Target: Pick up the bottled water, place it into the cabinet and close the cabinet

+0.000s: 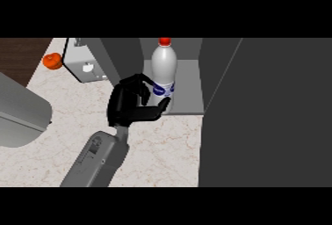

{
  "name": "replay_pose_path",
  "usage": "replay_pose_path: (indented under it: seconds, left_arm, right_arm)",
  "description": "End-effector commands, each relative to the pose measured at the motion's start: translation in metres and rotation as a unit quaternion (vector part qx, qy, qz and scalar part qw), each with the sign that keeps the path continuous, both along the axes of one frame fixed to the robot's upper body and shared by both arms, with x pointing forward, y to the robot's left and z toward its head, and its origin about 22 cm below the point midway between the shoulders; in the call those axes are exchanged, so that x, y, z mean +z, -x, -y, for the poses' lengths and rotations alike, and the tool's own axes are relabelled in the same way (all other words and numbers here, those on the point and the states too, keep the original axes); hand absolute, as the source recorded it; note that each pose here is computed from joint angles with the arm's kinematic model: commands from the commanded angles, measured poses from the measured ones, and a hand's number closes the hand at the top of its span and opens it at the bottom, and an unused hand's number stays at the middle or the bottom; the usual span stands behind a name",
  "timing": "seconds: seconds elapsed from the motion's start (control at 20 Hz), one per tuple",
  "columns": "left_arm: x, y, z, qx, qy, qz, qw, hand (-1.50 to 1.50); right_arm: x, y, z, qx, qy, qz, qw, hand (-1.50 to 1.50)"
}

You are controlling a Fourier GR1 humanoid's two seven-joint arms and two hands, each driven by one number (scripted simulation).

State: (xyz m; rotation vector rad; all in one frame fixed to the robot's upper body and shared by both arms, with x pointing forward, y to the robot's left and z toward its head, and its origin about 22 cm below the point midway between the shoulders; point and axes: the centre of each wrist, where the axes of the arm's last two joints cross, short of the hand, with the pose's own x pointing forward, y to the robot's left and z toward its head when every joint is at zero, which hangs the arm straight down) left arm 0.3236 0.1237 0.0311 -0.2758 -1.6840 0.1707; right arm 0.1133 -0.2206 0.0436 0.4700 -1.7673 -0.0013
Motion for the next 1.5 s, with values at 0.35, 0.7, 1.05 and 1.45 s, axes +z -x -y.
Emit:
replay_pose_path:
  seconds: [0.35,0.7,1.05,1.45]
  left_arm:
    - [0.047,-0.047,0.042,0.036,-0.101,0.036,0.9936,1.5]
    - [0.047,-0.06,0.023,0.096,-0.137,0.013,0.9858,1.5]
    - [0.031,-0.059,0.02,0.123,-0.198,0.006,0.9725,1.5]
    - [0.017,-0.083,0.016,0.155,-0.289,0.016,0.9446,1.5]
  right_arm:
    - [-0.006,-0.003,-0.005,0.013,0.003,0.0,1.0,-1.5]
    - [-0.004,-0.003,0.001,0.016,0.003,0.003,1.0,-1.5]
    - [0.0,-0.014,-0.006,0.028,-0.01,0.009,1.0,-1.5]
    - [-0.002,-0.007,0.005,0.04,0.003,-0.007,0.999,-1.5]
